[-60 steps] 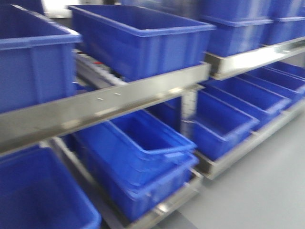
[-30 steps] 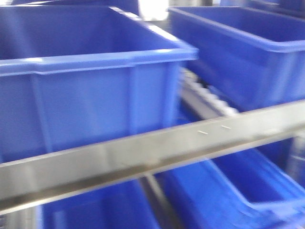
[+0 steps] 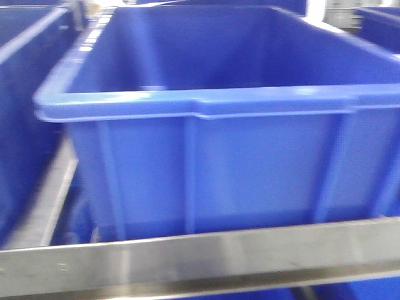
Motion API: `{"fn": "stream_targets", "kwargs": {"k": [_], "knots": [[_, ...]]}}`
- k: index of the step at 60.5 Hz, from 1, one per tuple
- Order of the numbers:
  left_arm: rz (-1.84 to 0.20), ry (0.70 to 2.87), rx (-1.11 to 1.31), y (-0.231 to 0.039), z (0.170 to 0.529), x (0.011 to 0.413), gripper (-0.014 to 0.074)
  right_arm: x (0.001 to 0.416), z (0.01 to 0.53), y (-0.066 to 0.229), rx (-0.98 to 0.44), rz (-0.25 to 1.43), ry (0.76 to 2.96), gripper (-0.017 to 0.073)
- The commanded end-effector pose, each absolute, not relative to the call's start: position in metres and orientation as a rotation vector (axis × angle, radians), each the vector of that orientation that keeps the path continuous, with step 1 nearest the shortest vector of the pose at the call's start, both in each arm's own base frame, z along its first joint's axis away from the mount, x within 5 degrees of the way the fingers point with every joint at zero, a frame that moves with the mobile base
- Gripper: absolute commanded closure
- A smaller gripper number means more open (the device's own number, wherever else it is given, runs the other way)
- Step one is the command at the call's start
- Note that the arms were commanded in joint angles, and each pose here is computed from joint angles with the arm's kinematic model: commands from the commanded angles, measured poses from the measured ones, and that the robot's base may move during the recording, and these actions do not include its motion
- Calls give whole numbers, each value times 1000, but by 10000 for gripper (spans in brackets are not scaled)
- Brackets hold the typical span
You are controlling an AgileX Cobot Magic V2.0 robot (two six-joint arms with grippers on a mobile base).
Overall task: Pick red cube and place on left shelf
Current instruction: 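Turn and approach the shelf rack of blue crates, then move the right gripper over the blue crate and release the red cube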
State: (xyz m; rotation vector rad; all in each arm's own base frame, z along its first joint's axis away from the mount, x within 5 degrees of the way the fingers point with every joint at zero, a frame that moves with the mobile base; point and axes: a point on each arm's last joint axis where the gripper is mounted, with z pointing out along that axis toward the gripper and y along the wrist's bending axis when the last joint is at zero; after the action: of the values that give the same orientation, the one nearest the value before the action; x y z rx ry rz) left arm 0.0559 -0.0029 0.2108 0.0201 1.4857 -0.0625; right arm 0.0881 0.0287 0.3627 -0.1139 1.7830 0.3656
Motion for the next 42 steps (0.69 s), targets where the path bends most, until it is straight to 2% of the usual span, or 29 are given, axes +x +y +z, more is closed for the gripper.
{"fn": "stream_targets", "kwargs": {"k": [1, 42], "knots": [[-64, 1412, 20, -3, 211, 55, 492, 90, 378, 28, -103, 361, 1682, 529], [-64, 1412, 20, -3, 211, 55, 492, 90, 378, 28, -103, 361, 1682, 529]]}}
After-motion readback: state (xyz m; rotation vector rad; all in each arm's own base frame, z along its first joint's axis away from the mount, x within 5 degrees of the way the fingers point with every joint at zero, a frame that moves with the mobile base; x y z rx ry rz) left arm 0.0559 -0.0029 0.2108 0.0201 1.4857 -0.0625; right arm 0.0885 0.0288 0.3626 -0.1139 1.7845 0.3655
